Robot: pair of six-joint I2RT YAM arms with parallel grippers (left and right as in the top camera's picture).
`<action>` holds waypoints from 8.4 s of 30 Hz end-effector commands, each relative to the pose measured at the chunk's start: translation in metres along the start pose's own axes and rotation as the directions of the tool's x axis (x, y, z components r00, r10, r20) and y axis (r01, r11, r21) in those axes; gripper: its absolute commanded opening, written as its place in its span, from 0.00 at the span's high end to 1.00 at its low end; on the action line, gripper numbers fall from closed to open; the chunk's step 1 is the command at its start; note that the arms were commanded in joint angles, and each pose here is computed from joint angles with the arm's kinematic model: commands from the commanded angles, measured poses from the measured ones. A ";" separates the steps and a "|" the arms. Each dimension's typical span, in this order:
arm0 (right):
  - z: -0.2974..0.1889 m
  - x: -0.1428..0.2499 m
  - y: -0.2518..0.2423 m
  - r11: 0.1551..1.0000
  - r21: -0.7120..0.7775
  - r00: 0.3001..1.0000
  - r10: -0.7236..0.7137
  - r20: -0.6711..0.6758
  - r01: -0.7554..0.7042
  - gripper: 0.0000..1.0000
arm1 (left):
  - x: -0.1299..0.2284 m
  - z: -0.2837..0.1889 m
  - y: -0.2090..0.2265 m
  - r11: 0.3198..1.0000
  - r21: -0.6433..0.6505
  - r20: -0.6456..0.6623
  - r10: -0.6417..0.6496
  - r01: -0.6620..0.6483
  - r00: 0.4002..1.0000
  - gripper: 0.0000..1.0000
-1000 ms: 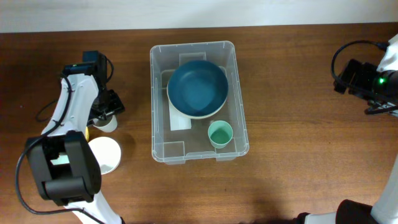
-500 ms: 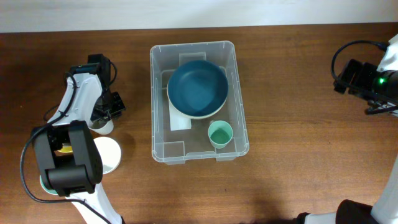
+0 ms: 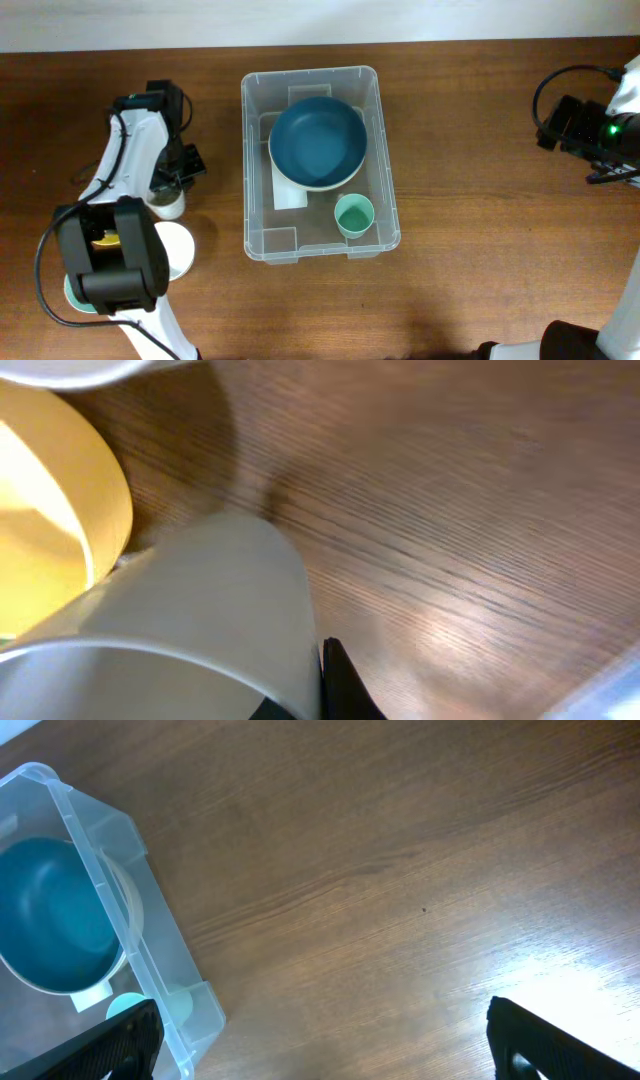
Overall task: Pack container
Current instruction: 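Move the left gripper to the grey cup and grasp it, then carry the grey cup into the container and lower it, then move the left gripper to the white cup and grasp it, then carry the white cup into the container, stack it into the front-right cups, then move the left gripper to the white bowl and grasp its rim, then carry the white bowl into the container's front left and release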
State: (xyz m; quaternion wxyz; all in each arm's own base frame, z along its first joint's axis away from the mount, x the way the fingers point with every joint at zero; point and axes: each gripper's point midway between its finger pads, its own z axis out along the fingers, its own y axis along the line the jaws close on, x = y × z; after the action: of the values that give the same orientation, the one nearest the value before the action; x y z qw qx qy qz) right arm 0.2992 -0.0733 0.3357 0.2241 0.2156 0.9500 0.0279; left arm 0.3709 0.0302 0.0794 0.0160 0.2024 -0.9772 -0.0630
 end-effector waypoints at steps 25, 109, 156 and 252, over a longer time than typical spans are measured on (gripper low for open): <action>0.003 0.001 0.003 1.000 -0.012 1.000 -0.010 -0.011 0.009 0.01 | 0.187 -0.154 -0.269 0.769 0.296 0.350 0.465 -0.567 0.813 1.00; 0.003 0.003 0.003 1.000 -0.011 1.000 -0.012 -0.018 0.012 0.01 | -0.099 0.035 0.033 0.991 -0.019 0.112 -0.129 0.132 0.985 0.34; 0.002 0.004 0.002 1.000 -0.010 1.000 -0.016 -0.022 0.016 0.01 | 0.169 -0.186 -0.245 0.760 0.139 0.359 0.559 -0.635 0.747 0.99; 0.002 0.006 0.002 1.000 -0.009 0.999 -0.015 -0.031 0.015 0.01 | 0.089 0.075 0.035 0.992 -0.014 -0.131 -0.126 0.125 0.983 0.89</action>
State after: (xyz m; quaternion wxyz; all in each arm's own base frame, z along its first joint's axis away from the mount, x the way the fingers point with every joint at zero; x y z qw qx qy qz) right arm 0.2954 -0.0722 0.3330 0.2135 0.2146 0.9527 0.0281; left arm 0.2744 0.0365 0.0140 0.0687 0.2695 -0.9591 -0.0531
